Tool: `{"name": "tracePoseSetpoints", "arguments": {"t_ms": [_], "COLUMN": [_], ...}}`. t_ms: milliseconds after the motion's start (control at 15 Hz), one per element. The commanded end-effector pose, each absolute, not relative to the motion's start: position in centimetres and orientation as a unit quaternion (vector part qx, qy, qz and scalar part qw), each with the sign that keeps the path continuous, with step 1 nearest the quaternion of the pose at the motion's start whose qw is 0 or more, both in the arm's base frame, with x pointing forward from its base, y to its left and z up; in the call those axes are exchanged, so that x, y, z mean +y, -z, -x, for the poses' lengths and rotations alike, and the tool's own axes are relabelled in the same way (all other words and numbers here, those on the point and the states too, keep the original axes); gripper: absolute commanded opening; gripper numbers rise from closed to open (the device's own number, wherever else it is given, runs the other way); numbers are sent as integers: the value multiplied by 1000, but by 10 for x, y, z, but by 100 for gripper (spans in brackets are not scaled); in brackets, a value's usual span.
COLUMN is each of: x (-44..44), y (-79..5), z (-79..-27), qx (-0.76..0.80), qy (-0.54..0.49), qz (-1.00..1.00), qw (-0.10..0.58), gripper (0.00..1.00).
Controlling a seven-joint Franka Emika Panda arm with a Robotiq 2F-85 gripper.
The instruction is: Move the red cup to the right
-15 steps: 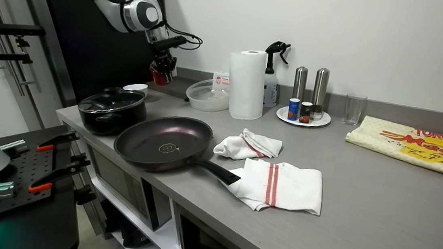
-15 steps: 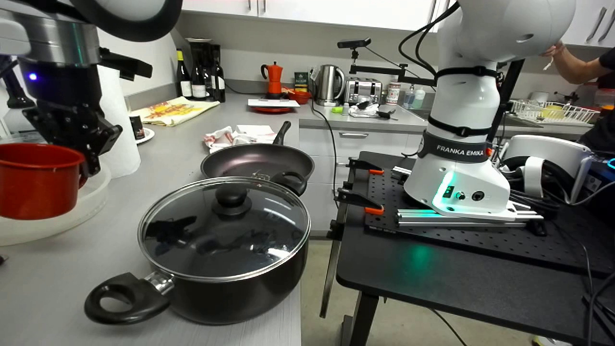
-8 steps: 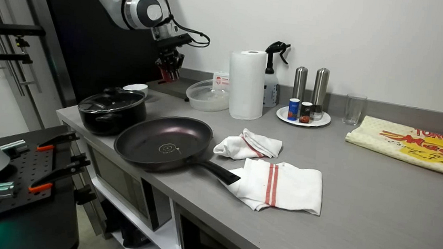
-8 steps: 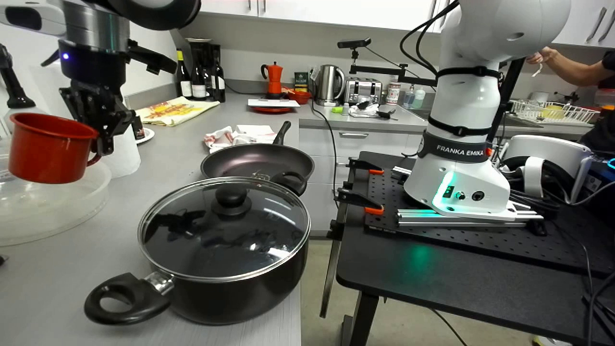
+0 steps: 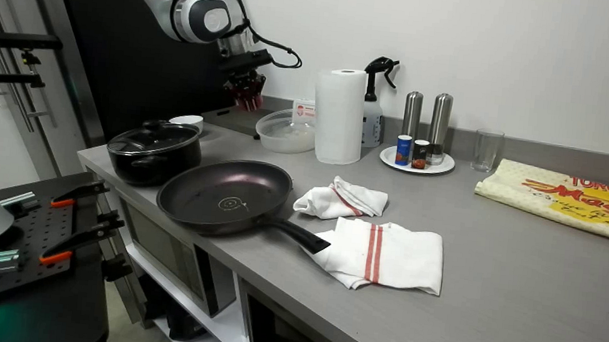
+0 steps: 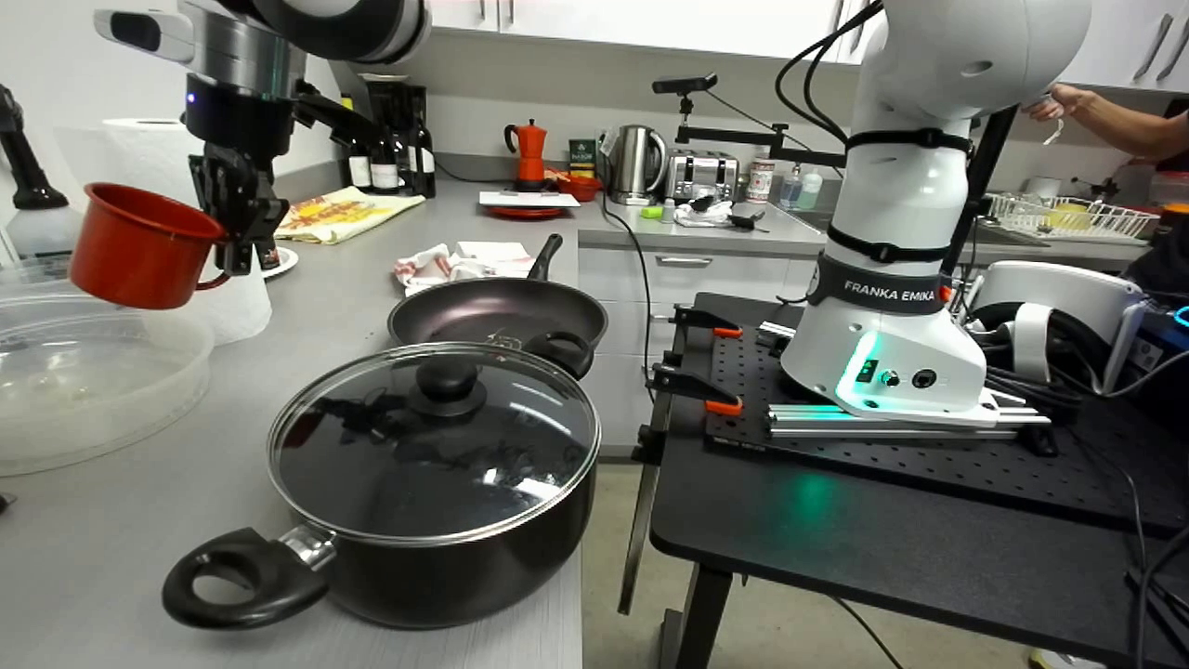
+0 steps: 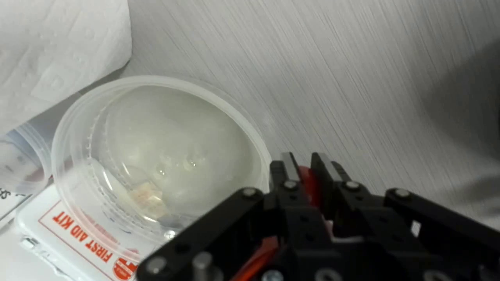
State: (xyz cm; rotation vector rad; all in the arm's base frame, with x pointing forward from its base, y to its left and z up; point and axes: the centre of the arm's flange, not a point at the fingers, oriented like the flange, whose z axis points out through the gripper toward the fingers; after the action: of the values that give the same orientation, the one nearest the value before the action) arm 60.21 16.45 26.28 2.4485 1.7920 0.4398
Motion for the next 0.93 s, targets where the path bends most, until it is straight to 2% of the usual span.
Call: {"name": "tracePoseSetpoints", "arguments": {"t_ms": [0, 867], "x": [151, 77], "y": [-269, -252], "z": [-576, -548], "qx": [544, 354], "qy": [-164, -235], "qz": [-822, -905], "qw": [35, -27], "gripper": [4, 4]}}
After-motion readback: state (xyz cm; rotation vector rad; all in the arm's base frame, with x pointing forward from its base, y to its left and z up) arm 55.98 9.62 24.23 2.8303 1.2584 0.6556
